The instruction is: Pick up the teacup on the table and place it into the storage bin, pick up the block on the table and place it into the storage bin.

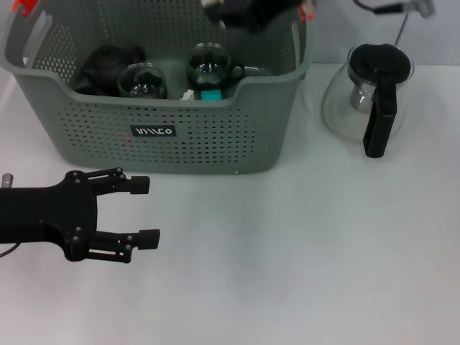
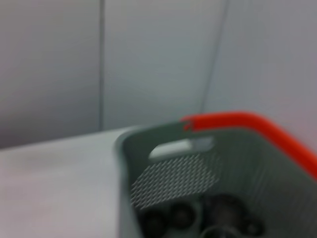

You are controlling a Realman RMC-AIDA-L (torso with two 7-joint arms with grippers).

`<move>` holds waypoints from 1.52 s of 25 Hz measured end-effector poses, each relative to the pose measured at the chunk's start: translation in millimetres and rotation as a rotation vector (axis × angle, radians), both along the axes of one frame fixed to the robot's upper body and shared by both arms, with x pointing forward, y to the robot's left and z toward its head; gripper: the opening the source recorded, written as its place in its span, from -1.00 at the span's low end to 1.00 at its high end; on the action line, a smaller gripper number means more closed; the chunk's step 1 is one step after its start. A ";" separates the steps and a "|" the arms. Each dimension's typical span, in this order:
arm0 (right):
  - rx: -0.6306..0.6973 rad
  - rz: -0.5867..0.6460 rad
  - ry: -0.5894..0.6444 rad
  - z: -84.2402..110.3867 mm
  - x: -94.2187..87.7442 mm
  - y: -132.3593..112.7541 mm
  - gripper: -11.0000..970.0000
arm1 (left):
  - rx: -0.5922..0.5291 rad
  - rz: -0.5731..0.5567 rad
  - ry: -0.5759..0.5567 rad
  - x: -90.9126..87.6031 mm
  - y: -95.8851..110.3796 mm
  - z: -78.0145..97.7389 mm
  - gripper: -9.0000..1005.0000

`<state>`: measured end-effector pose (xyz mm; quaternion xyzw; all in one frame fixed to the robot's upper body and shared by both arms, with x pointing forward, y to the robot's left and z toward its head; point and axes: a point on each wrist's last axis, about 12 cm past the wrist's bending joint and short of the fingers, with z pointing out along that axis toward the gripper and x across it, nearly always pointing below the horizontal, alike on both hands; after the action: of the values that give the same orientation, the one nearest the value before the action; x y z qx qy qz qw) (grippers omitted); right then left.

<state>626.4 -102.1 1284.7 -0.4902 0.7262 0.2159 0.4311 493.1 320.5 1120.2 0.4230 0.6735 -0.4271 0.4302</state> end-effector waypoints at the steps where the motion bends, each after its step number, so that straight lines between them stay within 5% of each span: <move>1: 0.014 -0.020 0.000 -2.2 9.4 2.6 -0.44 | -0.001 -0.001 -0.001 0.5 -0.7 -0.1 0.81; 9: 0.003 -0.132 0.019 -38.7 59.7 22.5 -0.41 | -0.010 -0.007 -0.018 6.4 -3.7 3.2 0.81; 21: 0.038 -0.132 0.057 -55.4 56.5 35.7 -0.37 | 0.001 -0.003 -0.040 14.9 -2.9 8.9 0.81; 26: 0.057 -0.149 0.016 -53.1 58.6 30.4 -0.10 | 0.009 0.024 -0.040 18.3 -2.5 6.5 0.81; 31: 0.193 -0.111 -0.002 -47.6 45.4 8.7 0.16 | 0.006 0.057 -0.046 18.3 1.7 6.2 0.81; 38: 0.314 0.060 0.017 -65.1 -0.3 -36.2 0.70 | -0.058 0.040 -0.056 5.3 11.4 12.0 0.81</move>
<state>626.1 -138.4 1219.6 -0.4366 0.6721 0.3436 0.4895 498.4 331.9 1132.2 0.4084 0.6567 -0.4258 0.4697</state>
